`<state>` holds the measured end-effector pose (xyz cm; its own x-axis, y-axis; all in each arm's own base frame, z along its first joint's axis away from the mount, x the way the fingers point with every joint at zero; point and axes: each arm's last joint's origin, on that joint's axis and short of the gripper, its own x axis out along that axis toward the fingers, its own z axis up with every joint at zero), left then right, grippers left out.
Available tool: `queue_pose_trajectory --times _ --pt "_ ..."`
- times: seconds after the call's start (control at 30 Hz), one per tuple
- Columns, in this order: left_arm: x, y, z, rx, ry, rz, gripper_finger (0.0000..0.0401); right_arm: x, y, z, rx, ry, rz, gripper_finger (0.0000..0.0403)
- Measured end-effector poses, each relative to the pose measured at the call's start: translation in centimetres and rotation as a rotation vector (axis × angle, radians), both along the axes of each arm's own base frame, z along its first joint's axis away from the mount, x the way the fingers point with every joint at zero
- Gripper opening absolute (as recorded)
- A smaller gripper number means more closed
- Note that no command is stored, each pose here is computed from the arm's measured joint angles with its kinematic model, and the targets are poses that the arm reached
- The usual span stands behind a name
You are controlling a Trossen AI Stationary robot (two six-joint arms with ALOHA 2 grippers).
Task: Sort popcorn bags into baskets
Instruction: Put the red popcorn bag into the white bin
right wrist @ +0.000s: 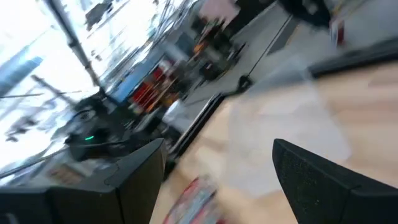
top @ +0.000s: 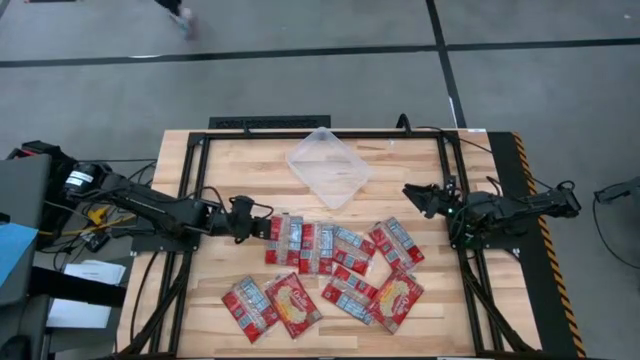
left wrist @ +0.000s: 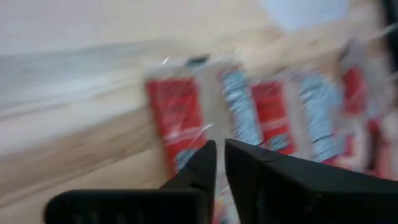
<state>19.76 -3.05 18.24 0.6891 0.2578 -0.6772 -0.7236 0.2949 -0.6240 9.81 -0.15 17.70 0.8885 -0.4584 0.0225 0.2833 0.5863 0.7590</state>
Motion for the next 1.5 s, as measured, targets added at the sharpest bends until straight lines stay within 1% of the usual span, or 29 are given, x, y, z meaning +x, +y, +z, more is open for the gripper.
queue_pose_trajectory --times 0.13,0.2,0.27,0.37,0.4,0.47,0.53,0.63,0.67,0.8,0.9,1.0,1.07,1.17,1.37,1.43,1.5 --pt "0.1 -0.1 -0.5 -0.016 0.041 -0.042 0.0101 0.8 0.4 0.5 0.007 0.070 0.107 0.0309" --pt "0.1 -0.2 -0.5 -0.028 0.051 -0.057 0.0143 1.5 0.6 2.0 -0.035 0.108 0.134 0.0297" --pt "0.1 0.0 -0.6 -0.025 0.056 -0.065 0.0184 2.6 0.8 3.9 -0.099 0.159 0.151 0.0282" --pt "0.1 0.1 -0.6 -0.025 0.063 -0.077 0.0236 4.8 1.1 6.2 -0.193 0.326 0.167 0.0250" --pt "0.1 0.2 -0.6 -0.030 0.066 -0.077 0.0248 5.7 1.3 6.8 -0.212 0.387 0.169 0.0234" --pt "0.1 0.3 -0.6 -0.035 0.074 -0.088 0.0263 7.7 1.4 7.5 -0.244 0.542 0.182 0.0188" --pt "0.1 0.4 -0.6 -0.028 0.079 -0.103 0.0268 10.2 1.5 7.5 -0.277 0.675 0.226 0.0129" --pt "0.1 0.4 -0.6 -0.024 0.082 -0.128 0.0265 14.0 1.5 6.7 -0.299 0.797 0.315 0.0032" --pt "0.1 0.4 -0.8 -0.028 0.072 -0.134 0.0262 15.2 1.5 6.2 -0.309 0.824 0.345 0.0018" --pt "-0.4 0.3 -2.5 -0.079 0.013 -0.129 0.0253 20.3 1.4 4.5 -0.358 0.850 0.456 0.0020" --pt "-1.3 0.4 -4.1 -0.110 -0.023 -0.100 0.0251 23.4 0.9 3.8 -0.390 0.806 0.558 0.0008" --pt "-2.2 0.6 -5.5 -0.133 -0.035 -0.068 0.0251 25.5 -0.4 3.7 -0.421 0.752 0.616 0.0009" --pt "-2.4 0.6 -5.9 -0.151 -0.072 -0.061 0.0251 26.5 -1.3 3.3 -0.421 0.758 0.626 0.0009" --pt "-2.8 0.7 -6.3 -0.160 -0.115 -0.063 0.0251 28.3 -2.1 2.2 -0.437 0.776 0.686 0.0005" --pt "-3.1 0.7 -6.7 -0.159 -0.181 -0.087 0.0251 32.5 -0.9 -0.4 -0.461 0.789 0.768 0.0004" --pt "-3.1 0.7 -6.7 -0.158 -0.181 -0.088 0.0251 33.8 -0.4 -1.4 -0.454 0.804 0.784 0.0005" --pt "-3.0 0.7 -6.6 -0.150 -0.187 -0.100 0.0251 34.8 0.0 -2.4 -0.424 0.807 0.787 0.0005"
